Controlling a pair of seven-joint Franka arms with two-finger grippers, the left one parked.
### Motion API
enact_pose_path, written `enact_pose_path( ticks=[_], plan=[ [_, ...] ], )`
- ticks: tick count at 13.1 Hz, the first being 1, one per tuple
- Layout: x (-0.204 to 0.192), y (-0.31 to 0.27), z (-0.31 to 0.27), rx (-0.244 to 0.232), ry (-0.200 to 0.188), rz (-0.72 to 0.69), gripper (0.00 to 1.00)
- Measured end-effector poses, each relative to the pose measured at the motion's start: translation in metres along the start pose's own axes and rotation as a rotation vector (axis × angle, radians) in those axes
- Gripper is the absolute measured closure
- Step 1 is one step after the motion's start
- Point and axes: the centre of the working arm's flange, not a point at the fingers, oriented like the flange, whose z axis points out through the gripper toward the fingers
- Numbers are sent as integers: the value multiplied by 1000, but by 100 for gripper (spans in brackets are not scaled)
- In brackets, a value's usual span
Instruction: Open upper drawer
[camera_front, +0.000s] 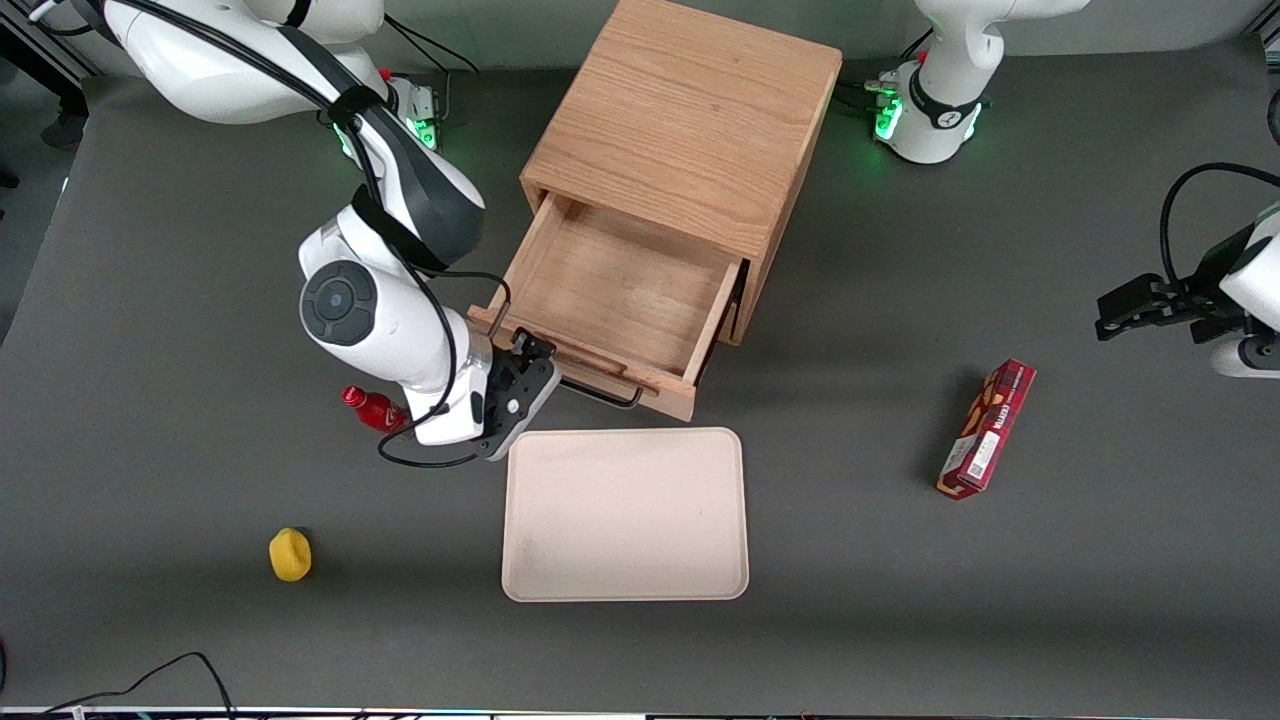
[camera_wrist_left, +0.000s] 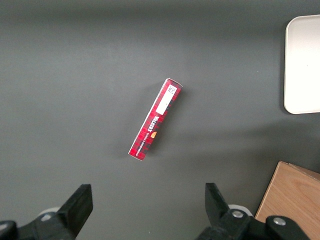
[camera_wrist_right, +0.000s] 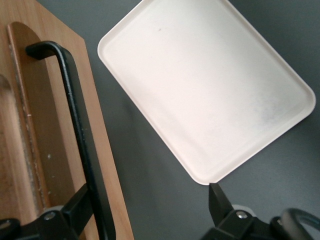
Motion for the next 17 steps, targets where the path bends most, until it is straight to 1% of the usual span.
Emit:
enact_pose_path(
  ticks=[1, 4, 8, 15, 16, 17],
  plan=[
    [0, 2, -1, -4, 7, 3, 0],
    [-2, 8, -1, -10, 11, 3, 0],
    [-5, 27, -5, -28, 26, -7, 0],
    [-5, 40, -11, -35, 42, 5, 0],
    [-6, 43, -13, -31, 48, 14, 0],
    [-6, 47, -17, -6, 67, 36, 0]
  ],
)
